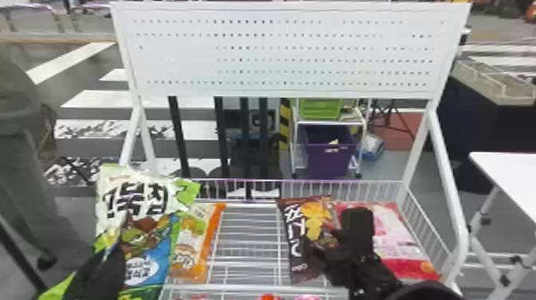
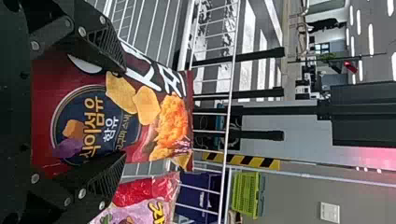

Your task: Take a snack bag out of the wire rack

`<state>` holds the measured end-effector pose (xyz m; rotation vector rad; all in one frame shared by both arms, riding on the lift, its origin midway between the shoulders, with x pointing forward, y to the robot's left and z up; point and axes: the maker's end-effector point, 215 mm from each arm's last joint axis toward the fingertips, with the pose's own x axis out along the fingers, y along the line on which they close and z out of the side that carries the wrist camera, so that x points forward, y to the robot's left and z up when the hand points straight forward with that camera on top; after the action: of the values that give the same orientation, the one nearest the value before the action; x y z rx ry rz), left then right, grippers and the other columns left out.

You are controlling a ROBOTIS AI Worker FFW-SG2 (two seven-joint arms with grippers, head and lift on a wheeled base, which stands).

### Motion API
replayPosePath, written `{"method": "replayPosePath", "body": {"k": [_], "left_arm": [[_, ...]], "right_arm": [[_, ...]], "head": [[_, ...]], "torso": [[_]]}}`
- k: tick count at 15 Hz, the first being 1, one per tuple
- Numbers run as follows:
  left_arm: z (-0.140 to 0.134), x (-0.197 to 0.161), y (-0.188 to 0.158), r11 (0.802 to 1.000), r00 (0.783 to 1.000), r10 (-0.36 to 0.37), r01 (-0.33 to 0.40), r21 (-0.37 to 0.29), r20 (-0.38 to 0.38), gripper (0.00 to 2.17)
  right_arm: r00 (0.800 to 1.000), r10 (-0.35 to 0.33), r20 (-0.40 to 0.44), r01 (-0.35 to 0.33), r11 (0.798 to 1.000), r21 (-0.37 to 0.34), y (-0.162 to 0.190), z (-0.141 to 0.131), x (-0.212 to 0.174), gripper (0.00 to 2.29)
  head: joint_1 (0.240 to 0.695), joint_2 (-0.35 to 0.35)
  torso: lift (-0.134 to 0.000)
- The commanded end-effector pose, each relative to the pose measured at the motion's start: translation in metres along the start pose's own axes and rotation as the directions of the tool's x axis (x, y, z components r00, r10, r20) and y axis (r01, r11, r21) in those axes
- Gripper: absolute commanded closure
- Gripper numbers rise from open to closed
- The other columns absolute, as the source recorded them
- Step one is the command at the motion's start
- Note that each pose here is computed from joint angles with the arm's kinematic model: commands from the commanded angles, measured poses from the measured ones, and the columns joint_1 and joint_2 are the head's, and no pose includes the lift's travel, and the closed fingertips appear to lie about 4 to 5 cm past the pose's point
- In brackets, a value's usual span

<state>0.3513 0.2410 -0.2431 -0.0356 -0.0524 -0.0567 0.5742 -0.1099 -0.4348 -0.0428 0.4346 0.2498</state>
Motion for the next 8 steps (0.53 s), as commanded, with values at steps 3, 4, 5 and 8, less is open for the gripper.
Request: {"method": "replayPosePath", "body": {"k": [3, 4, 5, 8], "left_arm": [[-0.0023, 0.0039, 0.0011, 1.000, 1.000, 0.002, -0.002, -0.003, -0.001, 2.14], [-0.0026, 0.0041, 0.0014, 1.000, 1.000, 0.001, -0.001, -0.003, 0.000, 2.14], [-0.0031, 0.0045, 0.0008, 1.000, 1.000, 0.000, 0.000, -0.004, -0.001, 2.14], [-0.0034, 0.0043, 0.0001, 1.000, 1.000, 0.001, -0.001, -0.002, -0.002, 2.14]], "right_arm": [[0.999, -0.009, -0.031, 0.009, 1.000, -0.004, 0.0019, -0.0046, -0.0016, 2.25], [0.999, -0.009, -0.033, 0.009, 1.000, -0.001, 0.0027, -0.0054, -0.0036, 2.25], [0.999, -0.006, -0.035, 0.006, 1.000, 0.001, 0.0043, -0.0056, -0.0052, 2.25], [1.000, -0.007, -0.030, 0.007, 1.000, 0.003, 0.0055, -0.0040, -0.0089, 2.25]], "head": [[0.499, 0.000], [0.499, 0.000], [0.499, 0.000], [0.499, 0.000]], "torso": [[0.000], [0.000], [0.000], [0.000]]}}
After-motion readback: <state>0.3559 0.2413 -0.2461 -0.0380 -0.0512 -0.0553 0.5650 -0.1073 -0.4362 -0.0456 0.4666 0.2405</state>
